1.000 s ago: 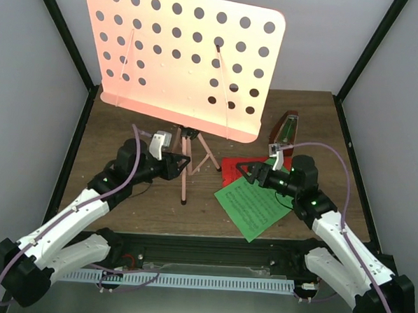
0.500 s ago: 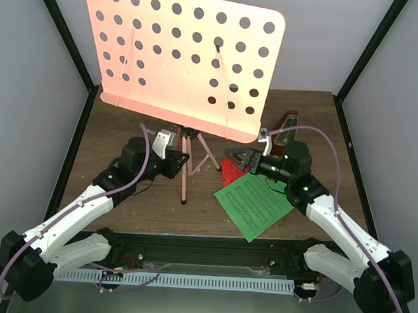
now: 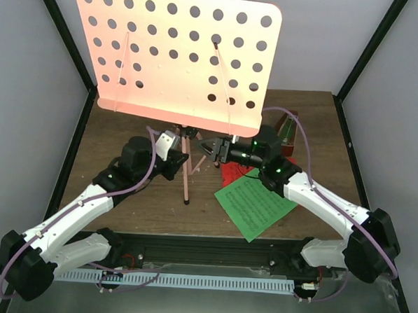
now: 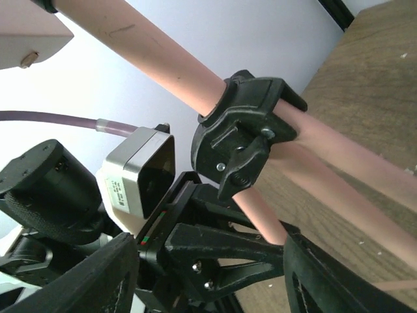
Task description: Pack up the instrument practice props
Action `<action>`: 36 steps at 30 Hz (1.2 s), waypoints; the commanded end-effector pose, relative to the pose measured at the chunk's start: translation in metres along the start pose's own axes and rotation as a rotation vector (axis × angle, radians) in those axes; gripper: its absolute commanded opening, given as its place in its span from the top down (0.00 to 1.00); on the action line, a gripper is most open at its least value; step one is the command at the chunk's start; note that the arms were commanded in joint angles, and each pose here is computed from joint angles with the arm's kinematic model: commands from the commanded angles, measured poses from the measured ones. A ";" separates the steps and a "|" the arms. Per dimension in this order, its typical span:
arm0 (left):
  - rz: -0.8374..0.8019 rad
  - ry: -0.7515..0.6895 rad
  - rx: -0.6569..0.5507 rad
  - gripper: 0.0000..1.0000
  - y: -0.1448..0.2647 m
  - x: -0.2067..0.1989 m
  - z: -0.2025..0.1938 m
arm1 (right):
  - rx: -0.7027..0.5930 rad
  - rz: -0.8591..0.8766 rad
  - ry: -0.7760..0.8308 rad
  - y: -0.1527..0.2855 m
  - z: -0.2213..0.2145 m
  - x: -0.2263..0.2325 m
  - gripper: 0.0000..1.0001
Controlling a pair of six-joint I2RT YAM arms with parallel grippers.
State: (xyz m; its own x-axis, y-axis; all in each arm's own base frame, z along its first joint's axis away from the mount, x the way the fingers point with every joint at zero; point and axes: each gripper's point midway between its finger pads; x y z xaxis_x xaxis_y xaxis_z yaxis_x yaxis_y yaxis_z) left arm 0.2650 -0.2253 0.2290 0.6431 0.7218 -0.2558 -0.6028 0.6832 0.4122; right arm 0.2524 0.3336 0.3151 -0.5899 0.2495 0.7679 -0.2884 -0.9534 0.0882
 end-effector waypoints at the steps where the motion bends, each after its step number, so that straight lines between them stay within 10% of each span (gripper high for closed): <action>1: -0.016 -0.020 0.071 1.00 0.007 -0.003 -0.014 | -0.092 0.023 0.062 -0.002 0.028 0.020 0.42; 18: -0.074 -0.141 0.120 1.00 0.005 -0.012 -0.014 | -0.098 -0.026 0.081 -0.022 0.037 0.005 0.54; 36: -0.044 -0.219 0.052 1.00 0.012 -0.008 -0.014 | -0.048 -0.200 0.351 -0.023 0.018 -0.032 0.94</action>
State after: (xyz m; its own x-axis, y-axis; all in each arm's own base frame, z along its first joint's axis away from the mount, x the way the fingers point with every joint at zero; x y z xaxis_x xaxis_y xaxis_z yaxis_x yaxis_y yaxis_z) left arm 0.2557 -0.2237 0.2306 0.7247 0.6754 -0.1366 -0.5677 0.6976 0.4370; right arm 0.2802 0.3528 0.3202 -0.6924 0.3385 0.6372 -0.3746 -0.9234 0.0835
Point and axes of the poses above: each gripper's point midway between its finger pads, its own y axis back along the fingers, its own x axis along the line the jaws close on, z = x × y, and after that the axes turned 1 degree about -y, right-handed
